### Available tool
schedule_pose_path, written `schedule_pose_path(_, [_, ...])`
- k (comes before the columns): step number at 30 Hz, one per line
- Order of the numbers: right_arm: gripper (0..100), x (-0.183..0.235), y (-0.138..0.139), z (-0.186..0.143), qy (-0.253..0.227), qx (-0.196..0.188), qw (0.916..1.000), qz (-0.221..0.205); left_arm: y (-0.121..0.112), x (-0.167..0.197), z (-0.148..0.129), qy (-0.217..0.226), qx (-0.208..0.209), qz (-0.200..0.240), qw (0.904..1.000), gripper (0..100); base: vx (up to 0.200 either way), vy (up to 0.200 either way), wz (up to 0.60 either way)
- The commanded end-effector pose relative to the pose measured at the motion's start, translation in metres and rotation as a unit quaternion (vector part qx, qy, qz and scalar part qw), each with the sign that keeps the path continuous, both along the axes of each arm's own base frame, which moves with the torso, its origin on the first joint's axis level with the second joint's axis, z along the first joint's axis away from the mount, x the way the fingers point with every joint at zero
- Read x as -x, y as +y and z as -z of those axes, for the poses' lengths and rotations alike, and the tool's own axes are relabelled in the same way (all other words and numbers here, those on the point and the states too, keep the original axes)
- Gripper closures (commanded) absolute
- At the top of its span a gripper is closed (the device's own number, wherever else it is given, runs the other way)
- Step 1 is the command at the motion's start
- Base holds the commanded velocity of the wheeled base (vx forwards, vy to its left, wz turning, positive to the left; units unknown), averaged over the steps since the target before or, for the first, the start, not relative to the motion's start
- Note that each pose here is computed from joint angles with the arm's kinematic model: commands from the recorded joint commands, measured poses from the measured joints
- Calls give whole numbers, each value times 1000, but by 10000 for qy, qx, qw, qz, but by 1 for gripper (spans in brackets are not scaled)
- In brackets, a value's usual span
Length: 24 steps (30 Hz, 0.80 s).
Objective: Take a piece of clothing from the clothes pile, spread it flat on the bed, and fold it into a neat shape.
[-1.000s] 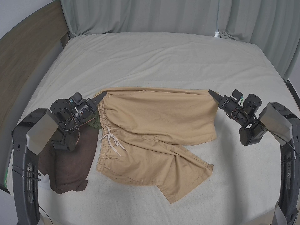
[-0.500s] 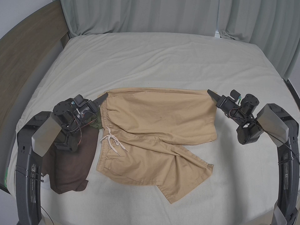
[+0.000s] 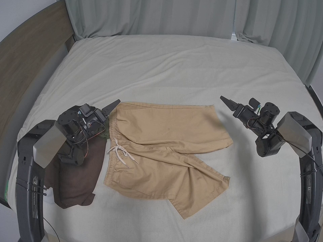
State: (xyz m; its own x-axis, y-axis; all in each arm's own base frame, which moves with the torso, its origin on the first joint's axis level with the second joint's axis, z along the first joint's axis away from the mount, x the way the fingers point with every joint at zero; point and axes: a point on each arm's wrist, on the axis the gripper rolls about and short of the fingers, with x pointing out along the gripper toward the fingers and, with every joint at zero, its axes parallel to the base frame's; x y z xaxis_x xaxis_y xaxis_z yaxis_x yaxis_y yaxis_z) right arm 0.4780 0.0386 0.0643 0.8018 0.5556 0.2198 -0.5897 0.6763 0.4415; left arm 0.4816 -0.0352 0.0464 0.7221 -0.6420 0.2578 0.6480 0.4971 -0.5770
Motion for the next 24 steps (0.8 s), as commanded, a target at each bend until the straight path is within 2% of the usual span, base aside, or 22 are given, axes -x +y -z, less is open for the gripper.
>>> schedule_pose_path(1, [0,21,5,-17,8,164,9999,-33,5,14,-10,153,-5,-46,9999,0,0,0,0])
schedule_pose_path(9, [0,61,21,-41,68,189,9995,-245,20,29,-28,174,-22,-189,9997,0,0,0,0])
schedule_pose_path(15, [0,96,31,-59,148,232,9987,-423,28,56,-50,231,-80,-275,9993,0,0,0,0])
schedule_pose_path(20, [0,125,34,-55,346,480,9970,-494,28,90,-61,351,-288,-307,9985,0,0,0,0])
schedule_pose_path(24, [0,142,33,-48,496,651,9953,-510,27,116,-62,414,-581,-49,9974,0,0,0,0])
